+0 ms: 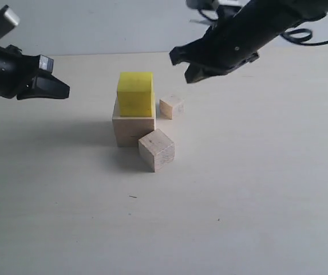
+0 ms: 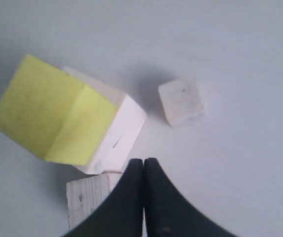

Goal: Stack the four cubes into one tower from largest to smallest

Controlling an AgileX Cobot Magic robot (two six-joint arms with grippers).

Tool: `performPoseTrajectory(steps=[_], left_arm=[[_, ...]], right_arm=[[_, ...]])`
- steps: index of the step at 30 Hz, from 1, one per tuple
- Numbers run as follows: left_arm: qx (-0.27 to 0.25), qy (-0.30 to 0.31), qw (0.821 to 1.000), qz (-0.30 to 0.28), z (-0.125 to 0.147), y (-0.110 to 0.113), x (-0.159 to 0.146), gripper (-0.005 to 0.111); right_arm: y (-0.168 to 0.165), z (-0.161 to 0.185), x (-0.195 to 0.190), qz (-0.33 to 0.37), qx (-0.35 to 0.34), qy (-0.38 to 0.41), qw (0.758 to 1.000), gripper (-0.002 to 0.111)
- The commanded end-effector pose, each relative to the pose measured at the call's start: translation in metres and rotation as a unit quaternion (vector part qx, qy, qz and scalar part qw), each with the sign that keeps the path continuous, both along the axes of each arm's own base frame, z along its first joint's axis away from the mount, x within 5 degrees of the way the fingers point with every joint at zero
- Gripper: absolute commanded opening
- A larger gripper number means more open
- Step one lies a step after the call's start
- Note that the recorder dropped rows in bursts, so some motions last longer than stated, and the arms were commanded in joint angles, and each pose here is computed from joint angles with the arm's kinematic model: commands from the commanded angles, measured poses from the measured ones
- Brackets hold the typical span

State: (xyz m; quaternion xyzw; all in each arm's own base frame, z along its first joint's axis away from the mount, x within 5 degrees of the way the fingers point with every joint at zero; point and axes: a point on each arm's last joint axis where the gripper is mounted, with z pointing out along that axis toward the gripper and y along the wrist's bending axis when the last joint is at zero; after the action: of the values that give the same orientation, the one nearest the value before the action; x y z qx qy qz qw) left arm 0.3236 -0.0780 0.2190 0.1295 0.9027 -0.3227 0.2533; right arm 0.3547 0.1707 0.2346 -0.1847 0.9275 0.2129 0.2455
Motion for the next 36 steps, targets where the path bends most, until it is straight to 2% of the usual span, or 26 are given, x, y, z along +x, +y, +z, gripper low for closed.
performPoseTrajectory(steps=[1, 3, 7, 11, 15, 21, 27, 30, 31, 32, 33, 34, 35, 36], left_arm=[[0.023, -0.069, 0.996, 0.051, 0.026, 0.008, -0.017, 0.000], [0.025, -0.093, 0.992, 0.076, 0.036, 0.012, -0.029, 0.000], [-0.003, -0.133, 0.984, 0.115, 0.059, 0.016, -0.060, 0.000], [-0.013, -0.187, 0.975, 0.117, 0.082, 0.018, -0.096, 0.000], [-0.017, -0.229, 0.966, 0.122, 0.092, 0.021, -0.128, 0.000], [-0.021, -0.238, 0.962, 0.135, 0.087, 0.026, -0.170, 0.000], [-0.002, -0.233, 0.962, 0.141, 0.074, 0.030, -0.195, 0.000], [-0.004, -0.235, 0.962, 0.138, 0.075, 0.030, -0.197, 0.000], [-0.004, -0.233, 0.963, 0.136, 0.074, 0.030, -0.197, 0.000], [-0.004, -0.233, 0.963, 0.135, 0.074, 0.029, -0.197, 0.000], [-0.004, -0.232, 0.963, 0.135, 0.074, 0.029, -0.197, 0.000], [-0.004, -0.232, 0.963, 0.135, 0.074, 0.029, -0.197, 0.000], [-0.004, -0.232, 0.963, 0.134, 0.074, 0.029, -0.198, 0.000], [-0.004, -0.232, 0.963, 0.134, 0.074, 0.029, -0.198, 0.000]], right_arm=[[-0.021, 0.036, -0.032, -0.037, 0.009, -0.085, 0.996, 0.000], [-0.030, 0.037, -0.054, -0.038, 0.009, -0.081, 0.996, 0.000], [-0.034, 0.021, -0.090, -0.015, -0.003, -0.058, 0.998, 0.000], [-0.001, 0.014, -0.119, 0.076, -0.003, -0.065, 0.995, 0.000], [0.030, 0.010, -0.141, 0.156, -0.023, -0.084, 0.984, 0.000], [0.031, -0.009, -0.135, 0.141, -0.090, -0.080, 0.983, 0.000], [0.039, -0.035, -0.126, 0.140, -0.104, -0.060, 0.983, 0.002], [0.042, -0.047, -0.124, 0.134, -0.104, -0.037, 0.985, 0.014], [0.044, -0.052, -0.124, 0.140, -0.109, -0.031, 0.984, 0.028], [0.045, -0.053, -0.123, 0.147, -0.113, -0.034, 0.982, 0.036], [0.047, -0.054, -0.121, 0.153, -0.114, -0.037, 0.981, 0.053], [0.048, -0.053, -0.120, 0.154, -0.113, -0.039, 0.981, 0.060], [0.051, -0.050, -0.116, 0.155, -0.111, -0.045, 0.981, 0.075], [0.053, -0.049, -0.114, 0.154, -0.109, -0.047, 0.981, 0.079]])
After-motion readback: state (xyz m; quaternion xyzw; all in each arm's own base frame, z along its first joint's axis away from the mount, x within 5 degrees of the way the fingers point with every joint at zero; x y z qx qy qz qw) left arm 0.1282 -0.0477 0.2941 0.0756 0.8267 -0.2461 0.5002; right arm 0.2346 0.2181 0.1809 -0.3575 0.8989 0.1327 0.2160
